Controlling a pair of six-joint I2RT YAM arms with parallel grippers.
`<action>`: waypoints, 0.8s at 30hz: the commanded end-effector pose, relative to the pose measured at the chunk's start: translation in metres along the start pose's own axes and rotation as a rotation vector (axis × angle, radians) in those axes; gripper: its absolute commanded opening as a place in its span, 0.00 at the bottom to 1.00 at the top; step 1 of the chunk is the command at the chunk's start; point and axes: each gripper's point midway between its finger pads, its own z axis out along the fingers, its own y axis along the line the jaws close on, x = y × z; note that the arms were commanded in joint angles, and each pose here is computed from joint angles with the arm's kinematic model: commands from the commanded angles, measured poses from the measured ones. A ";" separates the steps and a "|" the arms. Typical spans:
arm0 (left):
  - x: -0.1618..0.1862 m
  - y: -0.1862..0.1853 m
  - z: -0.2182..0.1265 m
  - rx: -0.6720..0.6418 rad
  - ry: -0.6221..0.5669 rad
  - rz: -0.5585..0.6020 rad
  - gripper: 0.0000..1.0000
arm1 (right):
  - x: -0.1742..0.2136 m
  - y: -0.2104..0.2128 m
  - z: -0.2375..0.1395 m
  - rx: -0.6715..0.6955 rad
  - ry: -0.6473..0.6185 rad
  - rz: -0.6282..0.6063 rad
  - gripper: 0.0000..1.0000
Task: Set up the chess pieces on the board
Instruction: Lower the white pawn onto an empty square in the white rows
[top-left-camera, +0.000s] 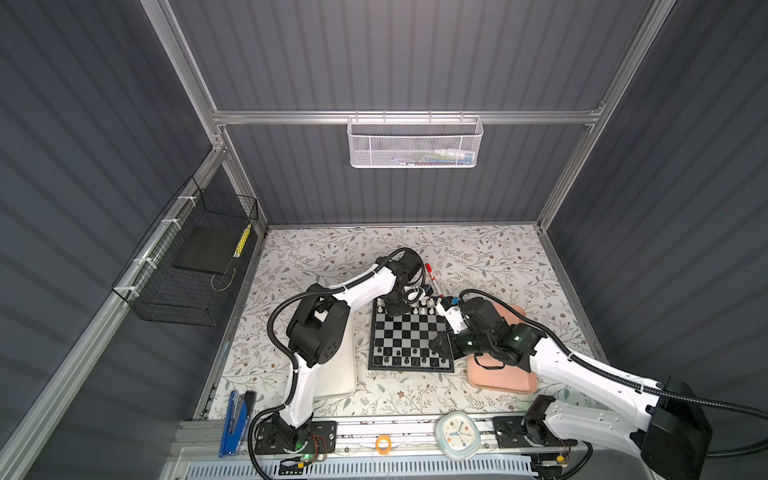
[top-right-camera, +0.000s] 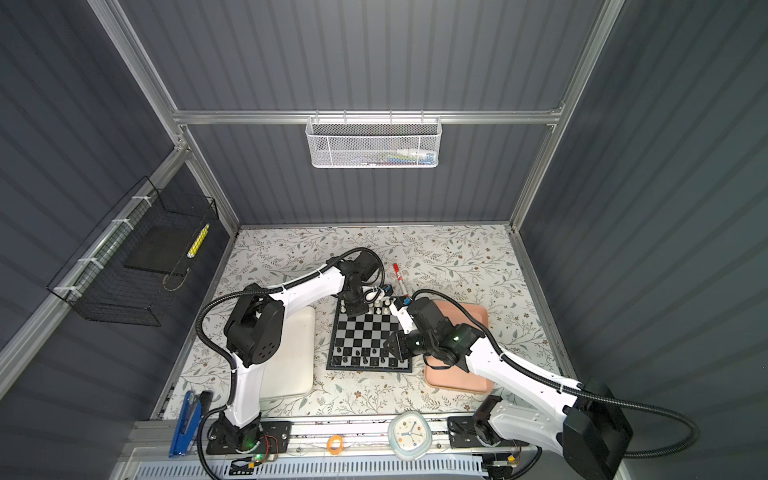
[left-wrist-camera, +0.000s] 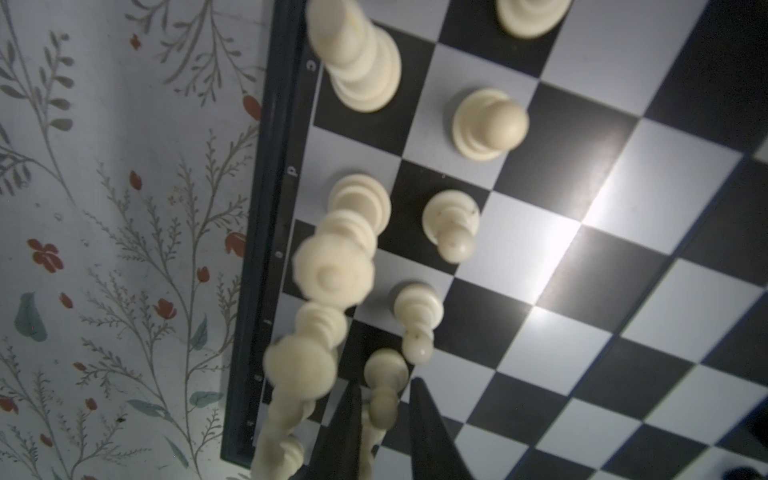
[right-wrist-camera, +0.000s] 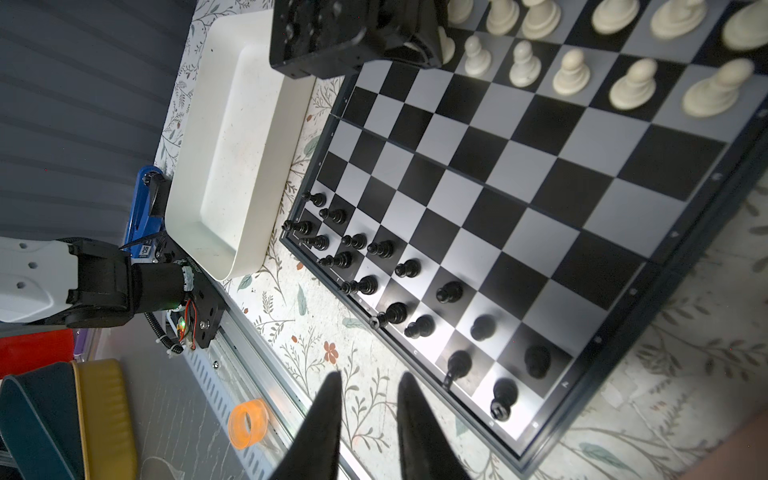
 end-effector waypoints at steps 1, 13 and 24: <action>-0.005 -0.001 -0.018 -0.002 -0.019 0.016 0.24 | 0.003 -0.005 0.000 0.016 0.001 0.005 0.26; -0.007 0.000 -0.023 -0.007 -0.031 0.011 0.24 | -0.001 -0.004 -0.006 0.024 -0.019 -0.010 0.27; -0.008 0.000 -0.029 -0.010 -0.037 0.011 0.25 | -0.004 -0.003 -0.010 0.028 -0.024 -0.016 0.28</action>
